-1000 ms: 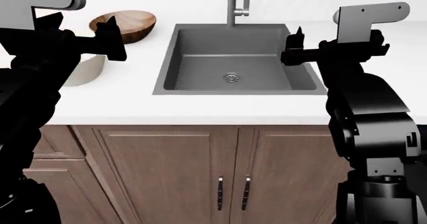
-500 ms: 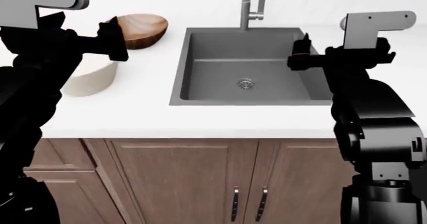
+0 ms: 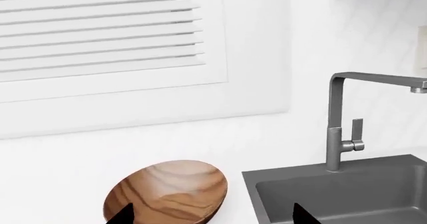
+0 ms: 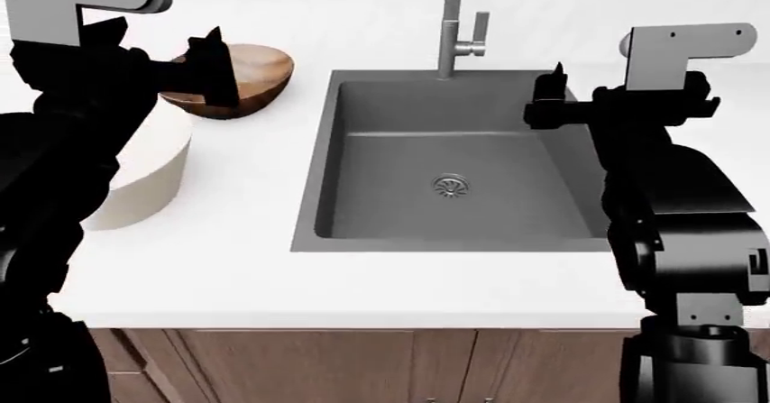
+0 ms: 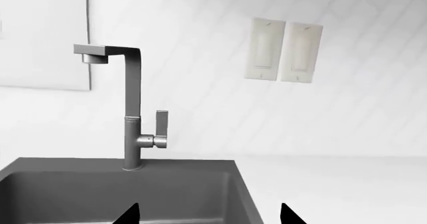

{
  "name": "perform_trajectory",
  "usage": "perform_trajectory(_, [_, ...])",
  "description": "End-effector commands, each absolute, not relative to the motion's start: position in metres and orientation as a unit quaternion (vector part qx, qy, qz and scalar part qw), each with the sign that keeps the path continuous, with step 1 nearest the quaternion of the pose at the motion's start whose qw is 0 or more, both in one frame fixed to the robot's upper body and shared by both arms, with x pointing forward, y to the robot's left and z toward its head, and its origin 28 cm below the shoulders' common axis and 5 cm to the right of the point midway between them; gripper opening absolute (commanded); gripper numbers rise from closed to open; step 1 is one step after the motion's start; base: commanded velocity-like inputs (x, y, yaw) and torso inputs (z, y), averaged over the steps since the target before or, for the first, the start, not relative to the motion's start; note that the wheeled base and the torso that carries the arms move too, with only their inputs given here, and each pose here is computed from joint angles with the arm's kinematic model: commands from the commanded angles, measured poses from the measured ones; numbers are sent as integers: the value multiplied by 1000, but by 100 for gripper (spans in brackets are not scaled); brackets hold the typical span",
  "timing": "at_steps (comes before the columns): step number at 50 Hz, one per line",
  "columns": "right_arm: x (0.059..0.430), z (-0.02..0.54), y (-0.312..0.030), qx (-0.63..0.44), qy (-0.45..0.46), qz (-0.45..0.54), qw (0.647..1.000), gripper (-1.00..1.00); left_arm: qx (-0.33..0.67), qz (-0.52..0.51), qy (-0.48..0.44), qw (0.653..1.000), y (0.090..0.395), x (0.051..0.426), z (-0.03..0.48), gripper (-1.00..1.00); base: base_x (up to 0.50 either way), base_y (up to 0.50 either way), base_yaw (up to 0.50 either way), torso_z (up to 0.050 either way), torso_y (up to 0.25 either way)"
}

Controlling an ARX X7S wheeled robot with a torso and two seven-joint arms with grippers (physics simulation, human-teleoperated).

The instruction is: Stack the bowls in the sink.

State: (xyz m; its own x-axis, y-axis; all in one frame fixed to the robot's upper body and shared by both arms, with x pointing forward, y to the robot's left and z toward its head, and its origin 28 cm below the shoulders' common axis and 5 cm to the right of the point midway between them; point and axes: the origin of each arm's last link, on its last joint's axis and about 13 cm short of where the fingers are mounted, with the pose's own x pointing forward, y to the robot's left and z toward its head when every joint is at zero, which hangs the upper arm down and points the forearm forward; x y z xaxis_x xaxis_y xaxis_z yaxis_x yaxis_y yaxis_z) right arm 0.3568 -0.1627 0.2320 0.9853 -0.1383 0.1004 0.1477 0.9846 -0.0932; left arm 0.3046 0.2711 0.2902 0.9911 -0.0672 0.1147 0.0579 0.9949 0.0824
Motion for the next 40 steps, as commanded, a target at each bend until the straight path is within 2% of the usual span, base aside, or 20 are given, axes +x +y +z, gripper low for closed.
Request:
perform_trajectory(1, [356, 232, -163, -52, -45, -74, 995, 100, 40, -34, -59, 997, 270, 306, 291, 100, 383, 0, 0, 0, 0])
perform_trajectory(18, [357, 232, -160, -57, -44, -64, 995, 100, 42, -31, -62, 997, 272, 304, 294, 100, 385, 18, 0, 0, 1])
perform_trajectory(40, [356, 230, -162, -55, -43, -72, 995, 100, 43, -32, -60, 997, 272, 304, 291, 100, 351, 143, 0, 0, 1])
